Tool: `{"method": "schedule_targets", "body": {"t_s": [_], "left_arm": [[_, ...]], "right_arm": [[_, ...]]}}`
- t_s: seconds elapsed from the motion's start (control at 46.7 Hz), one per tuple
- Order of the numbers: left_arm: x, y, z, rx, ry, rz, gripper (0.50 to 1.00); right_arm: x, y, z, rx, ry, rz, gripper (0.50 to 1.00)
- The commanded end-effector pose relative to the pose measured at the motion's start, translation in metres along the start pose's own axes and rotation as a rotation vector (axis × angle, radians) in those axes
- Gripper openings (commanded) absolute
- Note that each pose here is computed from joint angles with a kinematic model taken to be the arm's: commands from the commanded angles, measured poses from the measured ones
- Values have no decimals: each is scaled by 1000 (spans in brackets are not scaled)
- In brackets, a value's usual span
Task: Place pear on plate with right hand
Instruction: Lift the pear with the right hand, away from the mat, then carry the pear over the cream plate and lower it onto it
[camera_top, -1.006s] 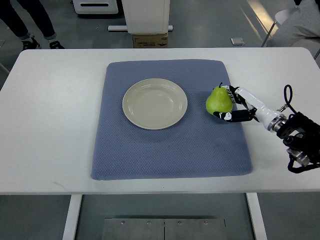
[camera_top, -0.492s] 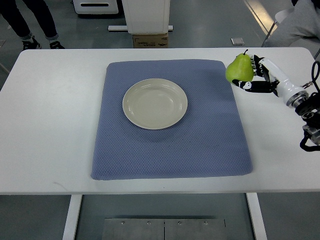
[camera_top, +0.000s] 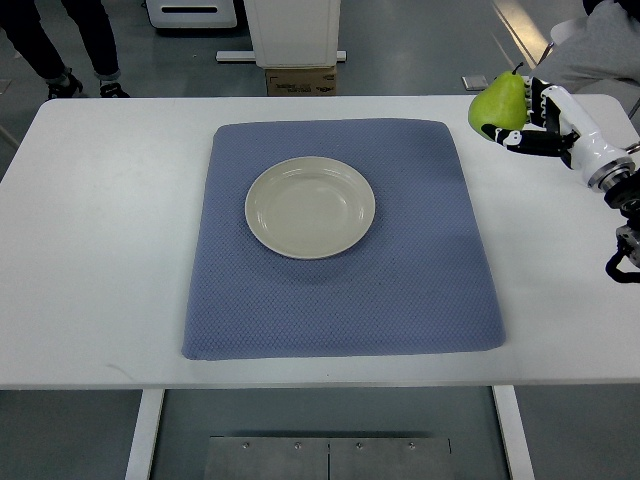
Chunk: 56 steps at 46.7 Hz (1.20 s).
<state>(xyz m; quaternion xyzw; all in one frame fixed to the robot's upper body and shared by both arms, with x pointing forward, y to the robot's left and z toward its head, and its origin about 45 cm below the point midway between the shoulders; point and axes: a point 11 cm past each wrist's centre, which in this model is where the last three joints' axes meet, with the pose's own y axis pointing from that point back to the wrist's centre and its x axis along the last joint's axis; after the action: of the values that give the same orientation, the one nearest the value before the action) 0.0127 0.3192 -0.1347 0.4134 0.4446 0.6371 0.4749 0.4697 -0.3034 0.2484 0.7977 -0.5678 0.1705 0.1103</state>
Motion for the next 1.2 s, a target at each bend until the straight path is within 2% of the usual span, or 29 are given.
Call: {"method": "schedule_targets", "body": {"t_s": [0.0,0.278,0.621,1.177], "left_arm": [[0,0,0,0,0,0,1000],[0,0,-1,1,0,0,1000],[0,0,0,0,0,0,1000],[0,0,0,0,0,0,1000]], "right_arm": [[-18,-9,-7,19,-17,-28,500],[-91,-49,-57,129,-72,-149,500],[-172,-70,-92,182,-78,-282,500],[-224,-60,-82,167,-45,-382,500]]}}
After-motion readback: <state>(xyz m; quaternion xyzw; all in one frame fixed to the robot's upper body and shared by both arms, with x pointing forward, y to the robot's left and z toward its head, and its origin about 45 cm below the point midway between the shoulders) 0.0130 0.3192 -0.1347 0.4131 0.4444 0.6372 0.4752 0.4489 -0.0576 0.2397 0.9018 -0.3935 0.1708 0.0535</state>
